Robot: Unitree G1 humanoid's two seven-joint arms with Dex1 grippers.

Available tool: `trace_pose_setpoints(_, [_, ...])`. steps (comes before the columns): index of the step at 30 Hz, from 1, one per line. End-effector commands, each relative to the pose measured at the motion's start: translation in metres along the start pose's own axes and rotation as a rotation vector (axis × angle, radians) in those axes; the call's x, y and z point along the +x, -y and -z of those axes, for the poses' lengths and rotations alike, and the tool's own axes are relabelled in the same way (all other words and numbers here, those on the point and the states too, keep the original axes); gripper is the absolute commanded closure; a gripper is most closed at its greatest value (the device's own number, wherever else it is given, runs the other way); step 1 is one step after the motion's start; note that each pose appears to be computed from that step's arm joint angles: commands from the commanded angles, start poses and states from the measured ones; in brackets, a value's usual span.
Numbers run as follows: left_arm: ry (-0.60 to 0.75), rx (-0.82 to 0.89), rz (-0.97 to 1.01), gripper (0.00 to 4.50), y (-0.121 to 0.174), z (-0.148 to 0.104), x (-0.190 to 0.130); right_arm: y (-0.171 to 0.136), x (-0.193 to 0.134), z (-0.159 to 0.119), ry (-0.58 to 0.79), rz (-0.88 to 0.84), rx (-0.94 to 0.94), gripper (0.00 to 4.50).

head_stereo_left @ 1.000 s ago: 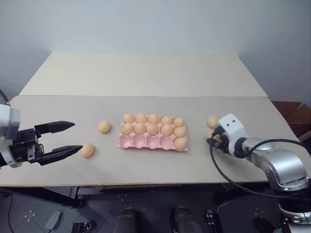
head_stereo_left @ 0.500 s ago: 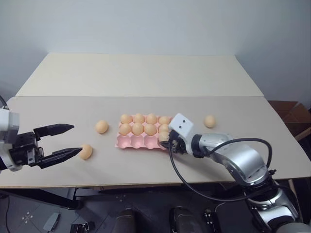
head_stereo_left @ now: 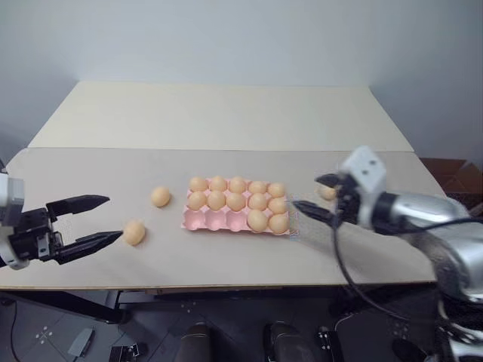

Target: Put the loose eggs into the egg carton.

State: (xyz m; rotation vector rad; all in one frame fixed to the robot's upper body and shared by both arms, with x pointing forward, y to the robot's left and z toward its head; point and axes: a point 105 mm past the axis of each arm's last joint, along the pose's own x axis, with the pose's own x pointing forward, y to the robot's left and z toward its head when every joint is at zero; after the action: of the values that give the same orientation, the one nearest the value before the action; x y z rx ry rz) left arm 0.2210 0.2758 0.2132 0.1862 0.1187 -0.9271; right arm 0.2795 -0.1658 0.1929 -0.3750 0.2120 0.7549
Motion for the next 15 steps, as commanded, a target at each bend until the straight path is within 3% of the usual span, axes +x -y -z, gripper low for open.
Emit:
trace_pose_setpoints(1, [0.005, 0.012, -0.042, 0.00, -0.007, 0.000, -0.009, 0.008, -0.024, 0.009, 0.048, -0.009, -0.077, 0.06])
trace_pose_setpoints(5, [-0.017, -0.022, -0.041, 0.00, -0.006, 0.011, -0.016, 0.008, -0.039, 0.038, 0.019, -0.034, -0.083, 0.06])
trace_pose_setpoints(9, [-0.004, -0.025, -0.031, 0.00, -0.003, 0.011, -0.013, 0.014, -0.035, 0.037, 0.044, 0.001, -0.046, 0.06])
trace_pose_setpoints(15, [0.066, 0.016, 0.010, 0.00, -0.002, -0.006, 0.007, 0.052, 0.010, 0.038, -0.061, 0.213, 0.064, 0.06])
